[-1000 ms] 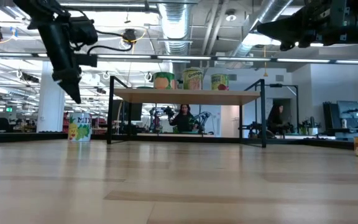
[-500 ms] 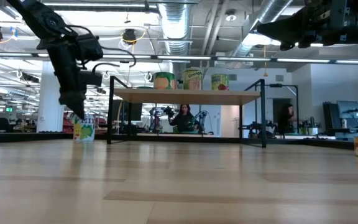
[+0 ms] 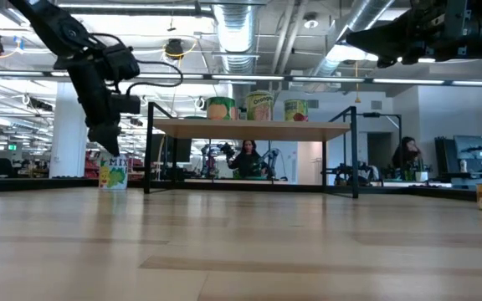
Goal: Pick and place cans onto a shelf
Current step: Put the canned mixed fruit on the shelf
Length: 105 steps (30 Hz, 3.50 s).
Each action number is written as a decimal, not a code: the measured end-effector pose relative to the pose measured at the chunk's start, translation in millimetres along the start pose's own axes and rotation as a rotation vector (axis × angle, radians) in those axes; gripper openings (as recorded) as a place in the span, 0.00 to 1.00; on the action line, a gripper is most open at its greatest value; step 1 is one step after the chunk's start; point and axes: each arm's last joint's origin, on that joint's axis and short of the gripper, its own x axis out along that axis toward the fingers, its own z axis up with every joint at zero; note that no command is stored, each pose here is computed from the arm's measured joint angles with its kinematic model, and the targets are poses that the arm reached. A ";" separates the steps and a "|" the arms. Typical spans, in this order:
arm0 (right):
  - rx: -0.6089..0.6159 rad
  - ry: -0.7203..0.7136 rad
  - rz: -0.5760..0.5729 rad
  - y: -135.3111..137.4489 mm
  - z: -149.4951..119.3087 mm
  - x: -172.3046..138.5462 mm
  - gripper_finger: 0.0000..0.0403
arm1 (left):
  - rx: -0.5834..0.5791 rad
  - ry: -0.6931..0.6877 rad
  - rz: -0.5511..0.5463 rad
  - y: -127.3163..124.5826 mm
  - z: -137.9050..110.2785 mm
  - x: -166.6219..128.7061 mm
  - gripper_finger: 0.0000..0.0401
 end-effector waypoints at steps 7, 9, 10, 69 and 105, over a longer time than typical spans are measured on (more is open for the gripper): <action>0.000 -0.001 0.000 -0.1 0.3 0.0 0.01 | 0.030 0.069 -0.009 1.1 -1.4 20.4 0.29; 0.000 -0.001 0.000 0.0 0.3 0.1 0.01 | 0.043 0.079 -0.006 0.7 -1.1 23.4 0.27; 0.000 -0.001 0.000 0.0 0.3 0.1 0.01 | 0.045 0.083 -0.006 0.5 -1.2 24.1 0.25; -0.093 -0.028 -0.007 -1.9 2.6 0.1 0.01 | 0.201 -0.142 -0.652 -223.7 55.0 -172.1 0.00; 0.021 0.068 0.109 20.5 10.8 26.2 0.01 | 0.239 -0.505 -0.708 -255.2 139.0 -147.9 0.18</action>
